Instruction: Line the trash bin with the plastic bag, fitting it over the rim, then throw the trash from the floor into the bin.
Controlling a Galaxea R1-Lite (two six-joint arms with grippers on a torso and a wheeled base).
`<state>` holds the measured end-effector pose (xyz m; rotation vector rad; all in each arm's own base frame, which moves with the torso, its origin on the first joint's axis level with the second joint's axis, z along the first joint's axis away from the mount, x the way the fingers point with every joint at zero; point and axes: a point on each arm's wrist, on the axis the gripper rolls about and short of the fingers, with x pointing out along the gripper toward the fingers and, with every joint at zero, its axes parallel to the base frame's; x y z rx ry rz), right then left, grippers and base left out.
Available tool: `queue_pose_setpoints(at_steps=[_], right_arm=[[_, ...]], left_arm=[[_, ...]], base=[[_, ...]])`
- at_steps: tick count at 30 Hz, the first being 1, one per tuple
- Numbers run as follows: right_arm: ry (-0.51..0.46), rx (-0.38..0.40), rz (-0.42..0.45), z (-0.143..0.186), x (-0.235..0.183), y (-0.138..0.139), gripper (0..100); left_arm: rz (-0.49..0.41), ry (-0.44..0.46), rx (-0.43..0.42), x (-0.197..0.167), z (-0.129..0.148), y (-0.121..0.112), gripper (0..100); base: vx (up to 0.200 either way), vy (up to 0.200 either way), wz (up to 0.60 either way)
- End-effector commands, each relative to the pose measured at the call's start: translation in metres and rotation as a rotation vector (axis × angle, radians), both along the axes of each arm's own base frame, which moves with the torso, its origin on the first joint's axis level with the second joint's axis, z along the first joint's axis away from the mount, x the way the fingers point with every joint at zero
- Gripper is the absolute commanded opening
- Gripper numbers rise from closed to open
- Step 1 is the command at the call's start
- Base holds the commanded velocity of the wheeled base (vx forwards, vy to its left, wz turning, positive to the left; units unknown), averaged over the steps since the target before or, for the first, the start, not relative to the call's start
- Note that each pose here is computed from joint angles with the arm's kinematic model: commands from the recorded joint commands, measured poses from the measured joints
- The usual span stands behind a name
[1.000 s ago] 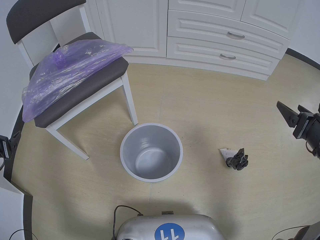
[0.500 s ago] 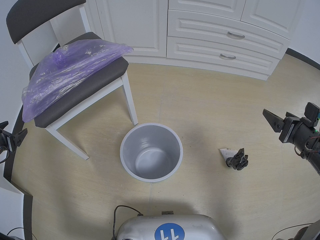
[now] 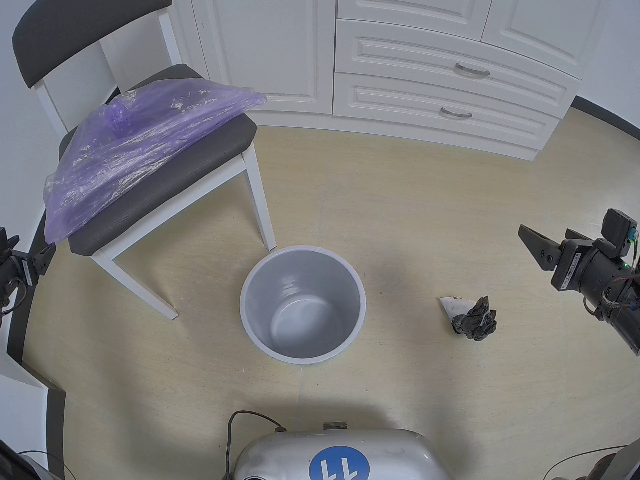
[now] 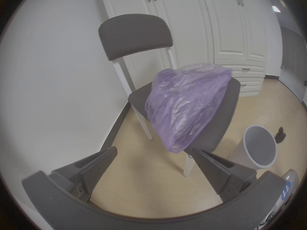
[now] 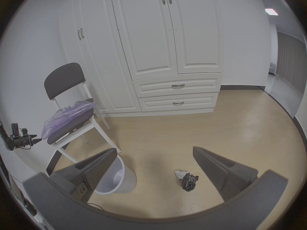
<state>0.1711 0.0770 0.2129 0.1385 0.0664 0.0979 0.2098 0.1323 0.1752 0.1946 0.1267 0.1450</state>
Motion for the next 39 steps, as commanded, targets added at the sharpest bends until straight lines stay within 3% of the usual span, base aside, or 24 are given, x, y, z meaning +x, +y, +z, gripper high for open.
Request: queue_pose_setpoints(at_steps=[1, 13, 25, 31, 39], right_arm=[[0.001, -0.001, 0.001, -0.001, -0.001, 0.000, 100], [-0.006, 0.001, 0.023, 0.000, -0.005, 0.002, 100], [-0.033, 0.007, 0.023, 0.005, -0.012, -0.002, 100], [-0.070, 0.021, 0.020, 0.013, -0.019, -0.006, 100], [-0.091, 0.030, 0.020, 0.017, -0.022, -0.008, 100]], left_arm=[[0.016, 0.020, -0.033, 0.012, -0.010, 0.004, 100], [0.038, -0.105, -0.099, 0.034, -0.006, 0.004, 100], [0.018, -0.150, -0.122, 0.051, -0.018, -0.005, 100], [0.042, -0.321, -0.124, 0.067, -0.018, -0.004, 100], [0.038, -0.359, -0.107, 0.068, -0.014, -0.002, 100]], base=[[0.000, 0.000, 0.00], [0.000, 0.000, 0.00], [0.000, 0.000, 0.00], [0.000, 0.000, 0.00], [0.000, 0.000, 0.00]])
